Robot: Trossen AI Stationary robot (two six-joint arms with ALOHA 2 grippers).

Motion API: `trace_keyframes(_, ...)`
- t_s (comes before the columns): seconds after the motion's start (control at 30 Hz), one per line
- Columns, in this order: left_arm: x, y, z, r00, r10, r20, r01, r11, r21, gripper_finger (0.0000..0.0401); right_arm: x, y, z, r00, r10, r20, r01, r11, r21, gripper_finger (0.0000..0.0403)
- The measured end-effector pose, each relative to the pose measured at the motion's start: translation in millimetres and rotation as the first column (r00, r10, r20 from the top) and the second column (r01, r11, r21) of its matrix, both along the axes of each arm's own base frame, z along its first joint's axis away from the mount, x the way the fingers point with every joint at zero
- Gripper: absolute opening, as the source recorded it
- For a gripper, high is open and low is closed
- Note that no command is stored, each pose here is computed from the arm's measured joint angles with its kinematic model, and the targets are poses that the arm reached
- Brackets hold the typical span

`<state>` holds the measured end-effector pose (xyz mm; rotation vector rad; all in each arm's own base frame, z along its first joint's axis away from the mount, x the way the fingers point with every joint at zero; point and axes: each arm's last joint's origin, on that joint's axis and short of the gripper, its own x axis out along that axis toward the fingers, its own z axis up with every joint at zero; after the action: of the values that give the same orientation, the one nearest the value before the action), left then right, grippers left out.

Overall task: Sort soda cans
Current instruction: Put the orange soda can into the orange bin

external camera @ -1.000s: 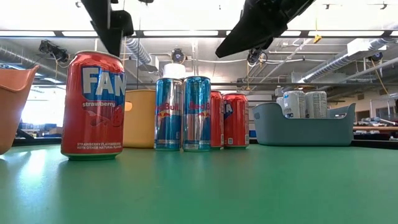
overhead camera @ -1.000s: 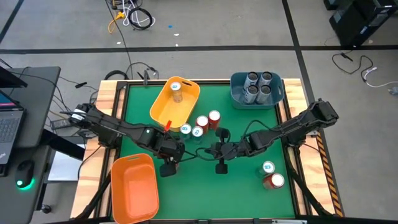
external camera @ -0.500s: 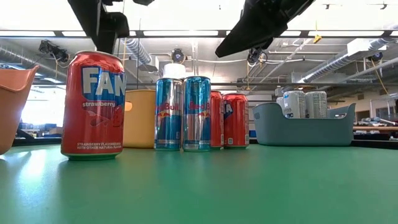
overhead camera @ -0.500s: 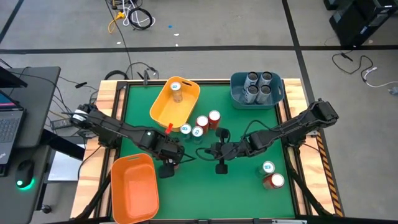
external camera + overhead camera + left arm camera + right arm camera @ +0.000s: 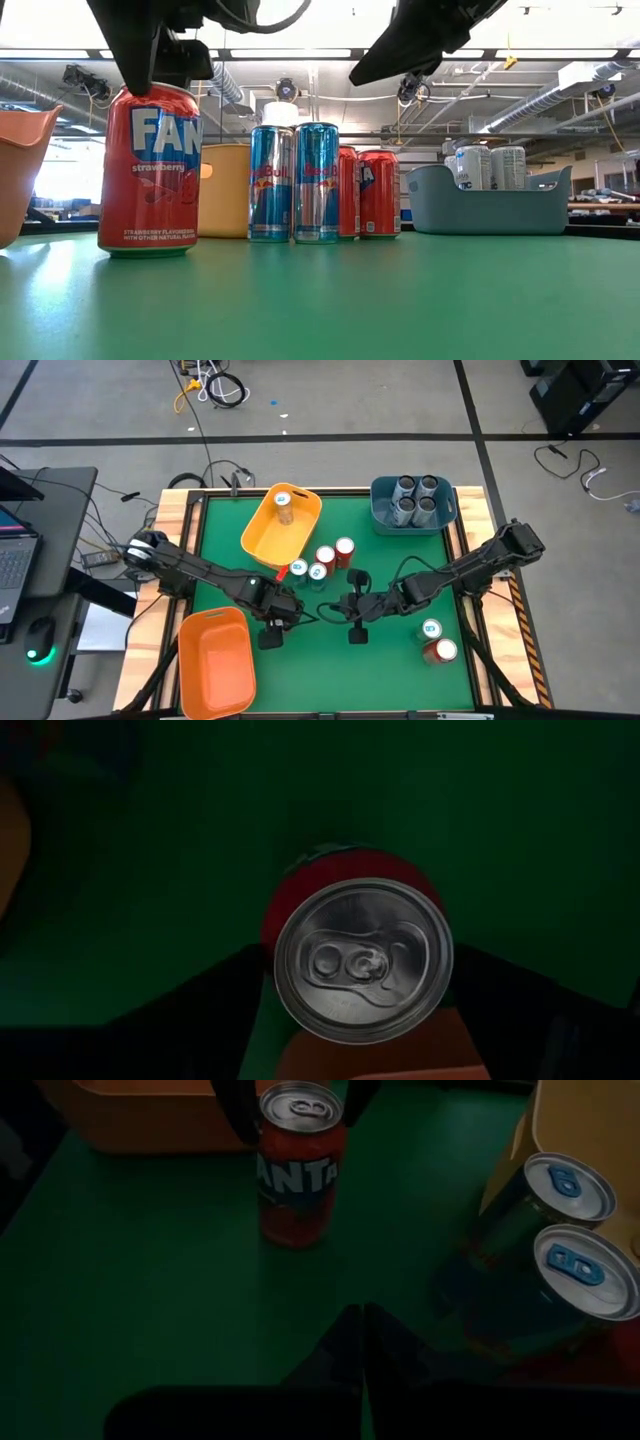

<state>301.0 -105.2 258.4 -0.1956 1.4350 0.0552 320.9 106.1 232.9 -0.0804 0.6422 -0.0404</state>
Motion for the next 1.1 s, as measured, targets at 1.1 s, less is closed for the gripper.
trace_keyframes(1.1,6.6,-2.7,-3.0,0.998,-0.043,0.045,0.044,0.999,-0.014,0.0308,0.2,0.1,0.1,1.000,0.000,0.001,0.000,1.000,0.000,0.0000)
